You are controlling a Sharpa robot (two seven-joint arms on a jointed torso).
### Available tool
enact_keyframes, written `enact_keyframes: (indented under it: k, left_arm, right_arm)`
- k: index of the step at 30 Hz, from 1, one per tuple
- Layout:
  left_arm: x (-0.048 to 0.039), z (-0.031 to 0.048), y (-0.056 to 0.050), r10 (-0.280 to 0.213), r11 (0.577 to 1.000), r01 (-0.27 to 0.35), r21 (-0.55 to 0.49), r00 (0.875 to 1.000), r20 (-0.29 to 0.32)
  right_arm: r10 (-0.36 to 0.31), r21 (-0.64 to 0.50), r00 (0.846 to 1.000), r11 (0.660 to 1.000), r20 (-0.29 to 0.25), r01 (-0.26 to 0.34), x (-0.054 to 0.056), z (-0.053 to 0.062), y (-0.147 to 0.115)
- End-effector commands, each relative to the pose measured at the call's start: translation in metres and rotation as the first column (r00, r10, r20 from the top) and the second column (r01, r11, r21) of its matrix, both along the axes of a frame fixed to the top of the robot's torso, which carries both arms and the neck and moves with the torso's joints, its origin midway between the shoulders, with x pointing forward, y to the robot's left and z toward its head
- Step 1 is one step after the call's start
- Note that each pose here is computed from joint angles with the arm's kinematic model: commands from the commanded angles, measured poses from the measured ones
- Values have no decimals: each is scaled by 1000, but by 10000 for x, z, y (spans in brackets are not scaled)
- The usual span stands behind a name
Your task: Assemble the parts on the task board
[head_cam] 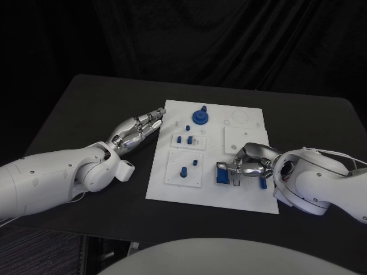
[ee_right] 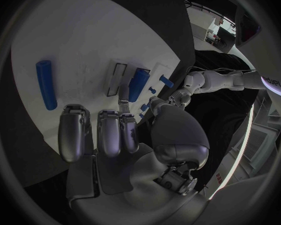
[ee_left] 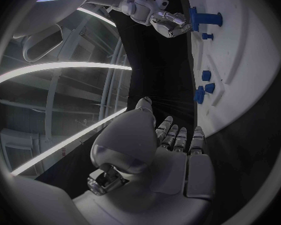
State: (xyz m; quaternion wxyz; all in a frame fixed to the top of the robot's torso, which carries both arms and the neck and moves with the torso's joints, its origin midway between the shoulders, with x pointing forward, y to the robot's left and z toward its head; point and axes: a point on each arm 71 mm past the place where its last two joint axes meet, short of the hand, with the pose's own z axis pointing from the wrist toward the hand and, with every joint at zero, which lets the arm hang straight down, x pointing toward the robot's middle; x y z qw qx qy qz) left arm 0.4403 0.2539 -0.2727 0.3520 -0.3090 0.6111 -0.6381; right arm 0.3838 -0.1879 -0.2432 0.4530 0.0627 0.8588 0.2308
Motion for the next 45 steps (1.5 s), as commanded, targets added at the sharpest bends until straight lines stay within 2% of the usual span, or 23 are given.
enact_keyframes:
  k: [1,9,14,20,26,30,35,39,45]
  left_arm:
    - [-12,12,-21,-16,1000,16,-23,1000,17]
    - [-14,12,-13,-14,1000,14,-23,1000,18]
    - [-17,12,-5,-12,1000,13,-22,1000,18]
    - [-20,11,-1,-12,1000,13,-22,1000,17]
    - [-22,12,2,-9,1000,9,-21,1000,18]
    - [-22,13,3,-7,1000,8,-20,1000,20]
    - [-22,14,14,-4,1000,5,-20,1000,22]
    - [-22,15,20,-2,1000,3,-19,1000,23]
    - [-19,12,20,-3,1000,4,-19,1000,22]
  right_arm:
    - [11,34,999,999,39,-13,3,36,6]
    - [31,151,982,987,185,-59,-23,186,15]
    - [19,190,971,980,237,-66,-56,259,-34]
    - [-13,163,972,986,235,-26,-46,353,-180]
    - [-27,22,972,999,232,23,-24,407,-424]
    - [-42,-93,973,994,229,65,-23,391,-599]
    - [-47,-219,969,970,243,102,-70,354,-759]
    - [-53,-279,972,953,231,118,-109,314,-839]
    - [-59,-305,973,944,225,128,-196,237,-883]
